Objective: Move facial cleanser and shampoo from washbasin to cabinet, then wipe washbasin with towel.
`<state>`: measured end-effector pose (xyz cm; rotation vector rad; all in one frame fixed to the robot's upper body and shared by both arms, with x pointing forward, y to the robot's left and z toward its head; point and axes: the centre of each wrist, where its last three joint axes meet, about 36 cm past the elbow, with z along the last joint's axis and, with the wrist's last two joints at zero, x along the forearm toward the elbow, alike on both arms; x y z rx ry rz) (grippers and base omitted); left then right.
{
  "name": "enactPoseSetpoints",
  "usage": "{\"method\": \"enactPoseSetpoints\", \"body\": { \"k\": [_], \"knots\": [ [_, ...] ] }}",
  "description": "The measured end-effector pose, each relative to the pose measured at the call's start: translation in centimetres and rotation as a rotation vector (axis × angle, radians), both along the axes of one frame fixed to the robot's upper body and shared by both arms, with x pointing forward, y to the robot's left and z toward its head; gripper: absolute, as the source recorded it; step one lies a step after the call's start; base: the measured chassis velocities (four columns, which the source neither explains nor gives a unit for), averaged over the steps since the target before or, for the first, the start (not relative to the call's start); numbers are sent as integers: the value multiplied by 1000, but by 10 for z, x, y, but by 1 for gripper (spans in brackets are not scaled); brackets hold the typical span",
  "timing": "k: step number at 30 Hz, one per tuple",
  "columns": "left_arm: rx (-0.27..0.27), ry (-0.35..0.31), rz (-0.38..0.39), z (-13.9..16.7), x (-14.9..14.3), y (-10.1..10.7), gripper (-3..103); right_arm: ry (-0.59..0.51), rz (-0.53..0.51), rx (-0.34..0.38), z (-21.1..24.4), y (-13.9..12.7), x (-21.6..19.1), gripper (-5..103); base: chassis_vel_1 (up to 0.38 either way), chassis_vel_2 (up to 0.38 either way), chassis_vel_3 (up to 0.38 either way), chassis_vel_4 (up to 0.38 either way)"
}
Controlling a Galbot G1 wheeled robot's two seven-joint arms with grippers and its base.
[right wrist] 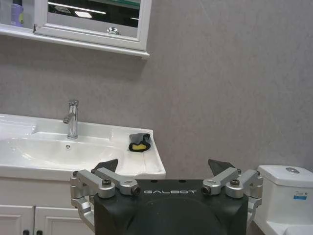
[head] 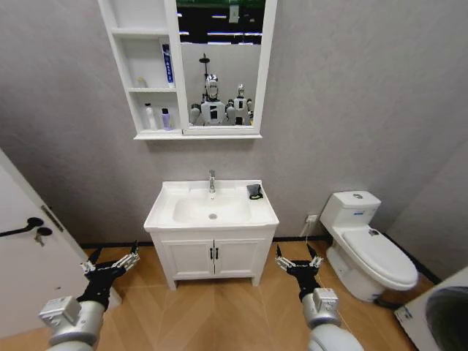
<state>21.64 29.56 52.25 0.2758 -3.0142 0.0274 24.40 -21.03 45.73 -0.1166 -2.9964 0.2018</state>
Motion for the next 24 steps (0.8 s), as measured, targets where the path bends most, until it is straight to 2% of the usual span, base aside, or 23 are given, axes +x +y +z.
{"method": "enactPoseSetpoints", "body": {
  "k": [10, 17, 24],
  "knots": [
    [0, 0, 0, 0, 0, 0, 100, -6, 25, 0, 1, 0, 1, 100, 334, -367, -329, 358],
    [0, 0, 0, 0, 0, 0, 100, -60, 59, -3, -4, -6, 7, 100, 316, -336, -306, 303],
    [0, 0, 0, 0, 0, 0, 100, -56, 46, -12, -4, -6, 8, 100, 64, -59, -119, 96]
  ]
}}
